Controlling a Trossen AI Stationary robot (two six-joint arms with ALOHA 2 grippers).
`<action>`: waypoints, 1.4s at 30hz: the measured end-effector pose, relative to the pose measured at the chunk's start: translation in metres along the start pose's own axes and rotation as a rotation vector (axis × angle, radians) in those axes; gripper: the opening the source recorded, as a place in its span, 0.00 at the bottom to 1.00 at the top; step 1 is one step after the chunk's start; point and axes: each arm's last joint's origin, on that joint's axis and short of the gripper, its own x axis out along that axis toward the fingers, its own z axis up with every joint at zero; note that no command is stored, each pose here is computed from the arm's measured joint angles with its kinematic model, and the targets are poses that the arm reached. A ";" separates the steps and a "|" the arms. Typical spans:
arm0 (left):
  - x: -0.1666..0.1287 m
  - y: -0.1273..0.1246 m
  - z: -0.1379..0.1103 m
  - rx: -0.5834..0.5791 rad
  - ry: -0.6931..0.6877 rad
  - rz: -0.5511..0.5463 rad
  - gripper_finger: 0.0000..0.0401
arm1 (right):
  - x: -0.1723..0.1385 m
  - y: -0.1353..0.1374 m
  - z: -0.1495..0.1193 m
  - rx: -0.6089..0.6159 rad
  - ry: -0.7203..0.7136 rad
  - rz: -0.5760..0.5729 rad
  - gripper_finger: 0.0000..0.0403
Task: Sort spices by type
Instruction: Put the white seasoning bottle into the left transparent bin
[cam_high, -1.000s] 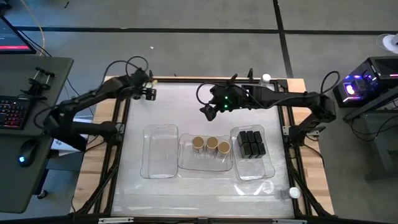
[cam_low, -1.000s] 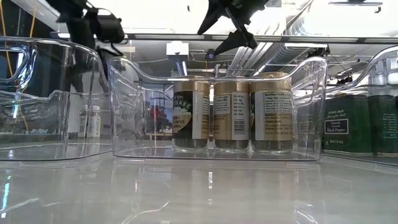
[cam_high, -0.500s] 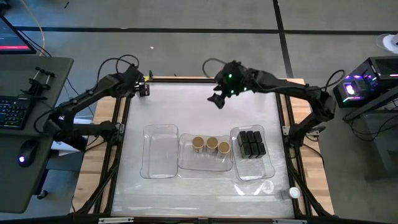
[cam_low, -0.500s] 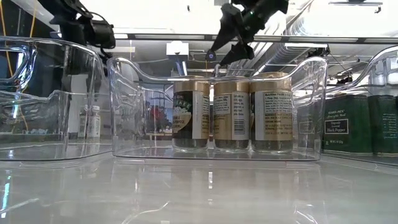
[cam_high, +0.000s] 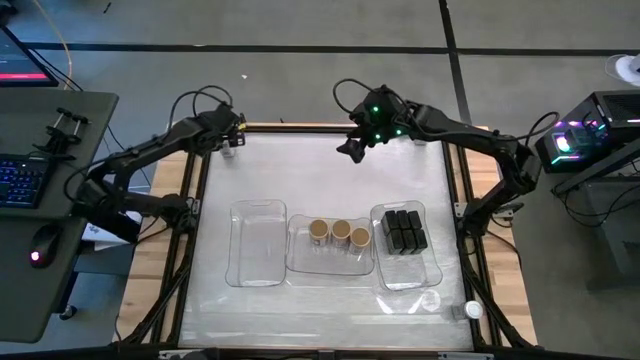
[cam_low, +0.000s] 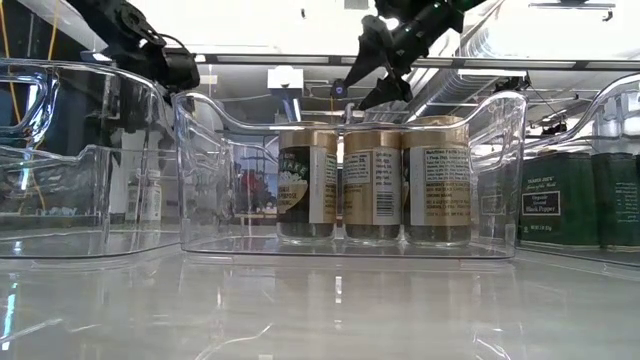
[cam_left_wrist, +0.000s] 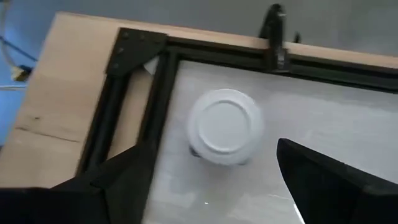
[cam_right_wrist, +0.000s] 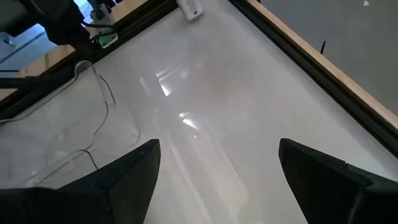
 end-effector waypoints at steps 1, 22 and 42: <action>0.002 0.000 -0.001 0.001 0.001 0.016 0.80 | 0.000 0.000 0.000 0.007 -0.002 0.000 0.80; 0.032 -0.023 -0.007 -0.062 -0.005 0.104 0.80 | 0.001 0.000 0.003 0.004 -0.028 -0.005 0.80; 0.051 -0.050 -0.015 0.073 -0.012 0.035 0.76 | 0.001 -0.001 0.001 0.001 -0.011 -0.020 0.80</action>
